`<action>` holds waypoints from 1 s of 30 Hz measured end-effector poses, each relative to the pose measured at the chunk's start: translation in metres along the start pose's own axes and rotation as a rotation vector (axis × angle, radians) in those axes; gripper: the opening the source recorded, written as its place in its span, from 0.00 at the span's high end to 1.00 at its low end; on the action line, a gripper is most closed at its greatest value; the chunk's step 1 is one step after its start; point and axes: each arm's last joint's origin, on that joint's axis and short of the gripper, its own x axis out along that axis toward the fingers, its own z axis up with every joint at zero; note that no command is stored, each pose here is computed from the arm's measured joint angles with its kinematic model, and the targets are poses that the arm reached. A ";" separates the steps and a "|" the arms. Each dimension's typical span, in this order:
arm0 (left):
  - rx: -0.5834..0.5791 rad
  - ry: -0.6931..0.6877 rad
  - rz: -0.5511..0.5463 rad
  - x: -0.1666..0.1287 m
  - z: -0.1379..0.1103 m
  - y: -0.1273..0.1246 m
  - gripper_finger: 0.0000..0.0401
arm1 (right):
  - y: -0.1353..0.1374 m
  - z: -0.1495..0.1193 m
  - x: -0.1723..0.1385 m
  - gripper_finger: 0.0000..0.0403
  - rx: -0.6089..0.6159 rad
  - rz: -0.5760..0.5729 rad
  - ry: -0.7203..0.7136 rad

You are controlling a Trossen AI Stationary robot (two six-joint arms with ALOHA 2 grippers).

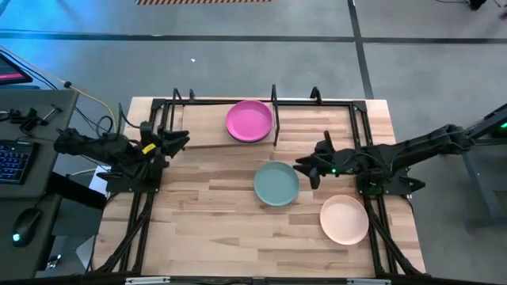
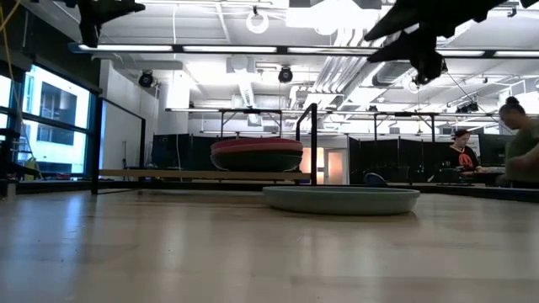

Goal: Place and stack plates onto a shelf
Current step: Put the green plate on the shelf

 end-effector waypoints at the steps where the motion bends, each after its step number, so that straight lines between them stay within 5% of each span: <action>1: 0.017 0.000 0.000 0.001 0.000 -0.001 0.58 | 0.001 0.002 -0.001 0.65 -0.015 0.004 -0.008; 24: 0.353 0.009 -0.011 0.005 -0.003 -0.004 0.58 | 0.008 0.000 0.010 0.65 -0.009 0.049 0.032; 30: 0.369 0.009 -0.011 0.005 -0.003 -0.004 0.58 | 0.023 0.003 0.029 0.65 -0.120 0.071 0.130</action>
